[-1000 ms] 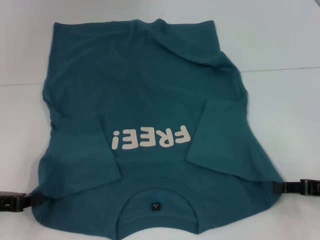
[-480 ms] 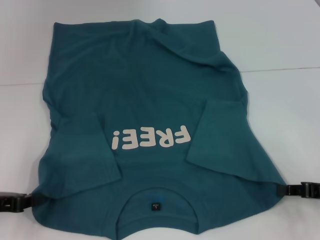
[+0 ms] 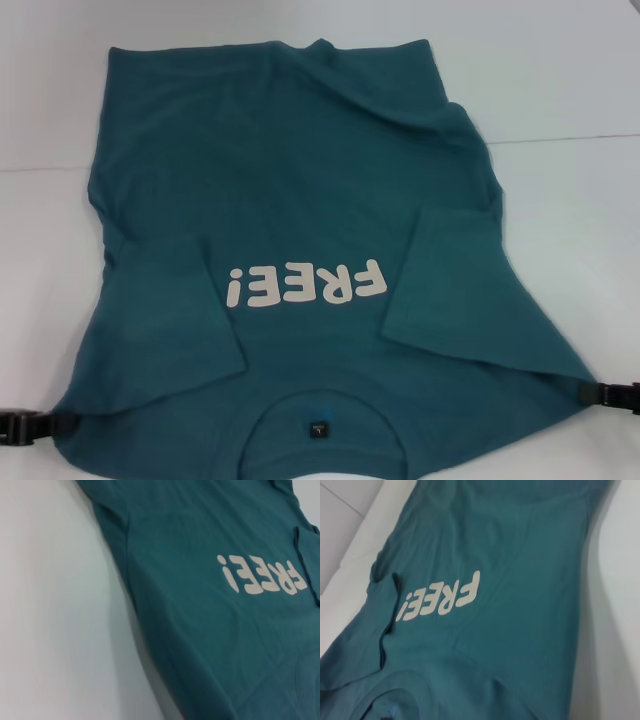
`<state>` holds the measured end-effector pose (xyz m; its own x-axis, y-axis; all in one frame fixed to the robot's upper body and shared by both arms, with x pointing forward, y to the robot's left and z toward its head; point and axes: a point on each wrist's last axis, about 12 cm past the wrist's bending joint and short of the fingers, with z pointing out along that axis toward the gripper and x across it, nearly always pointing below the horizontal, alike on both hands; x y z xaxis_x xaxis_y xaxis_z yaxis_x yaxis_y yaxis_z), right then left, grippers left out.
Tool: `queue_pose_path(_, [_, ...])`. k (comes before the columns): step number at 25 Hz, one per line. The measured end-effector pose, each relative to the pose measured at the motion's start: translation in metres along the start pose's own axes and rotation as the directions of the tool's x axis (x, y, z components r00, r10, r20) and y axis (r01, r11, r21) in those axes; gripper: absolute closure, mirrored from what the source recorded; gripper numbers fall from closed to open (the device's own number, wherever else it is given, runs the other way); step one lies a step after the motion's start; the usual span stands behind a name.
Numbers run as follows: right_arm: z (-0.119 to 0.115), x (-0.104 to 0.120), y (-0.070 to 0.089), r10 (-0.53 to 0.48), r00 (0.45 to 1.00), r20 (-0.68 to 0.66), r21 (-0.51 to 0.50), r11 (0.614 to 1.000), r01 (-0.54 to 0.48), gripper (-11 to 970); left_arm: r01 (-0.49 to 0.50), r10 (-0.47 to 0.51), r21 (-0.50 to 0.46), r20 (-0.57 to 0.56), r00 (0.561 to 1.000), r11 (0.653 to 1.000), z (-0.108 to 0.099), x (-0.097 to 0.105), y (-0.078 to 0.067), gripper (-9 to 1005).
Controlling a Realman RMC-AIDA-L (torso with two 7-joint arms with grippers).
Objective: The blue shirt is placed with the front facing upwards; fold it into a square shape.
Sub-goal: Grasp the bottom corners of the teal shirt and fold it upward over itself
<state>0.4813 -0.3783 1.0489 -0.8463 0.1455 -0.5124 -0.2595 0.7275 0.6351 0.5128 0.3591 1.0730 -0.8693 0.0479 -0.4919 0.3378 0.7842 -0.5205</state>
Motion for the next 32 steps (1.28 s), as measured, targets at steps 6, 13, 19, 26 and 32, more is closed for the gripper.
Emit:
queue_pose_path(6, [-0.017,0.011,-0.006,-0.002,0.999,0.040,0.005,1.000,0.002,914,0.026,-0.025,0.031,-0.015,1.000,0.999,-0.004,0.005,-0.003,995])
queue_pose_path(13, [-0.031,0.025,-0.013,0.009,0.998,0.061,0.029,1.000,-0.011,910,0.071,-0.070,0.071,-0.019,0.997,0.995,-0.006,0.018,-0.004,996])
queue_pose_path(19, [-0.042,0.037,-0.018,0.015,0.996,0.088,0.045,0.999,-0.019,906,0.108,-0.109,0.092,0.004,0.994,0.990,-0.011,0.025,-0.003,996])
queue_pose_path(26, [-0.051,0.051,-0.022,0.036,0.993,0.112,0.063,0.997,-0.043,902,0.123,-0.126,0.101,0.020,0.992,0.987,-0.015,0.028,-0.002,996])
queue_pose_path(32, [-0.059,0.060,-0.024,0.062,0.989,0.133,0.070,0.995,-0.072,898,0.126,-0.129,0.103,0.020,0.991,0.987,-0.015,0.030,-0.002,995])
